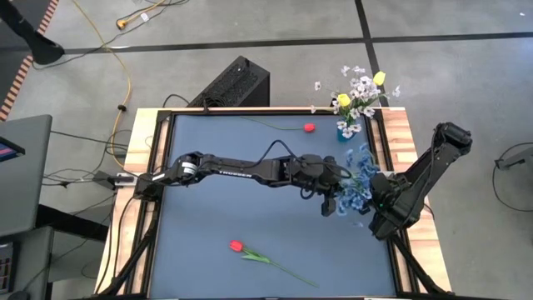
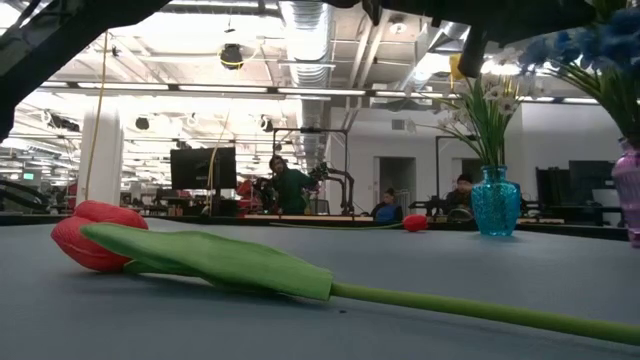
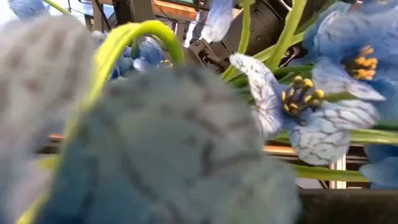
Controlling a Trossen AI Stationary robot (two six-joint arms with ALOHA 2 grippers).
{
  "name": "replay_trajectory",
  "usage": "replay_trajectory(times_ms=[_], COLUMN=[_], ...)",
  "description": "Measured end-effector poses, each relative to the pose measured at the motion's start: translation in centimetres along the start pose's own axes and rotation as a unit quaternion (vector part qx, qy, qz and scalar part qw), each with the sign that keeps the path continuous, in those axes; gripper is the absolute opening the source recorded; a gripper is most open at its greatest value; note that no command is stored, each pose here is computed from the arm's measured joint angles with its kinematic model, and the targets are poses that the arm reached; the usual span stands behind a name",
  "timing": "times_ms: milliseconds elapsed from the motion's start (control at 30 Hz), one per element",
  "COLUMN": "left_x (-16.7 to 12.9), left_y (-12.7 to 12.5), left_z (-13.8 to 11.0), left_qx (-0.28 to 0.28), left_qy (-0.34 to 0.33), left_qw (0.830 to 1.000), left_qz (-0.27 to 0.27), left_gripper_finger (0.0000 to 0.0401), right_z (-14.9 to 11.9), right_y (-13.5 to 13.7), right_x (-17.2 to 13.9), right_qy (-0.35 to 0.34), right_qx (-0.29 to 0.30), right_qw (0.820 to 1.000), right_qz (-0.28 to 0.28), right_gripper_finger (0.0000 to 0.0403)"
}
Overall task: Sort flowers into vase by color
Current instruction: Put the blue flowers into the violet vase
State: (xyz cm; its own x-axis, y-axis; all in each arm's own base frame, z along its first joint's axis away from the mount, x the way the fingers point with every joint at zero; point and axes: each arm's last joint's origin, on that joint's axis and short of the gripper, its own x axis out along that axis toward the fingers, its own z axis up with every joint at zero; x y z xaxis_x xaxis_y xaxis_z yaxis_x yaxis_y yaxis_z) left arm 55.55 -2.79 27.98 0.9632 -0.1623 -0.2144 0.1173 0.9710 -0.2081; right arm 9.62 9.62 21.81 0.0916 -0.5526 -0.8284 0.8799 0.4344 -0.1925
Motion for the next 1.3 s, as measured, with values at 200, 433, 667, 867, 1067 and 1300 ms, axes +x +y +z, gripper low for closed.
replay_trajectory(times_ms=[200,433,667,867,1067,1300], left_x=[0.0,-0.1,-0.2,-0.3,-0.4,-0.4], left_y=[0.3,0.9,1.7,2.3,2.7,3.0], left_z=[0.0,0.1,0.3,0.5,0.6,0.6], left_qx=[0.0,-0.002,-0.003,-0.004,-0.009,-0.017], left_qy=[0.0,0.0,-0.002,-0.007,-0.007,-0.007], left_qw=[1.0,1.0,1.0,1.0,1.0,1.0], left_qz=[0.001,0.005,0.012,0.017,0.011,0.01], left_gripper_finger=[0.0,0.0,0.0,0.0,0.0,0.0], right_z=[-0.1,-0.6,-0.5,0.3,2.3,4.5], right_y=[0.0,-0.2,0.0,0.3,-1.1,-4.7], right_x=[0.0,-0.3,-2.3,-4.8,-7.2,-8.3], right_qy=[-0.003,0.011,0.088,0.141,0.157,0.165], right_qx=[-0.012,-0.026,-0.104,-0.192,-0.193,-0.172], right_qw=[1.0,1.0,0.99,0.969,0.956,0.938], right_qz=[0.004,0.007,0.019,0.068,0.153,0.252], right_gripper_finger=[0.0077,0.0049,0.0046,0.0047,0.0073,0.0168])
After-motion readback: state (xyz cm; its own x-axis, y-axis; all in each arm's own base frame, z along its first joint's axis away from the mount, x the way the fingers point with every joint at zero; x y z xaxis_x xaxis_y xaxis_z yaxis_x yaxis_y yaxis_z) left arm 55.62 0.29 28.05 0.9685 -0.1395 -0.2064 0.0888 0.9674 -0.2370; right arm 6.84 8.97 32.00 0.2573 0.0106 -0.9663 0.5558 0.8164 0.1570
